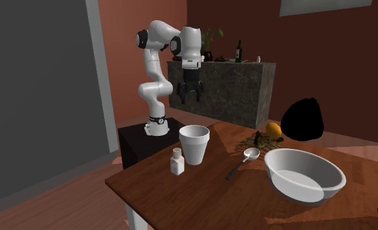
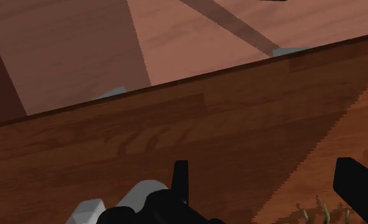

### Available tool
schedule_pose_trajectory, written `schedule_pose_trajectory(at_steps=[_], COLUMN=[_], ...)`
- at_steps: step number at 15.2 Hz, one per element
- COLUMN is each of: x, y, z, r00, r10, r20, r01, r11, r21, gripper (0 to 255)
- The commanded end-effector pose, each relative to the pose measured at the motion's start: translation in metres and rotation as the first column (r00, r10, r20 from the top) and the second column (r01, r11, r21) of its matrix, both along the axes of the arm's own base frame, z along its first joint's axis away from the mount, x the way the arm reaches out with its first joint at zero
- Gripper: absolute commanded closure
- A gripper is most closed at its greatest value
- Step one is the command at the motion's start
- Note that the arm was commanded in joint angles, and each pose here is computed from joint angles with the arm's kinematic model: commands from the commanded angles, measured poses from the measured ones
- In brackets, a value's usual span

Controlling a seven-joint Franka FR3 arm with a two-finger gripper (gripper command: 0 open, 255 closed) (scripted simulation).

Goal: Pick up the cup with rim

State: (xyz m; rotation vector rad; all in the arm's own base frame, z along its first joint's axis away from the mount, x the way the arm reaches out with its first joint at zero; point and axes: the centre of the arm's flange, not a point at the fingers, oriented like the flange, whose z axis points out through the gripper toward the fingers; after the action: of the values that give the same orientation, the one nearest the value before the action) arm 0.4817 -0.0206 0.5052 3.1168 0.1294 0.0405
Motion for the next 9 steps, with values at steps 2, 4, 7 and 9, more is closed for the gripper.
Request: schedule_pose_trajectory(at_steps=[2,4,7,9], x=[0.038,0.061,0.097,0.121], y=[-0.011,-0.018,-0.028,-0.035], z=[-0.01,-0.015,-0.023,-0.029], r00=[1.0,1.0,1.0,0.999], r10=[0.004,0.006,0.009,0.012], r20=[0.01,0.016,0.025,0.031], r01=[-0.004,-0.006,-0.009,-0.012], r11=[1.0,1.0,1.0,1.0], r21=[0.0,0.0,0.0,-0.001], gripper=[0,0,0,0])
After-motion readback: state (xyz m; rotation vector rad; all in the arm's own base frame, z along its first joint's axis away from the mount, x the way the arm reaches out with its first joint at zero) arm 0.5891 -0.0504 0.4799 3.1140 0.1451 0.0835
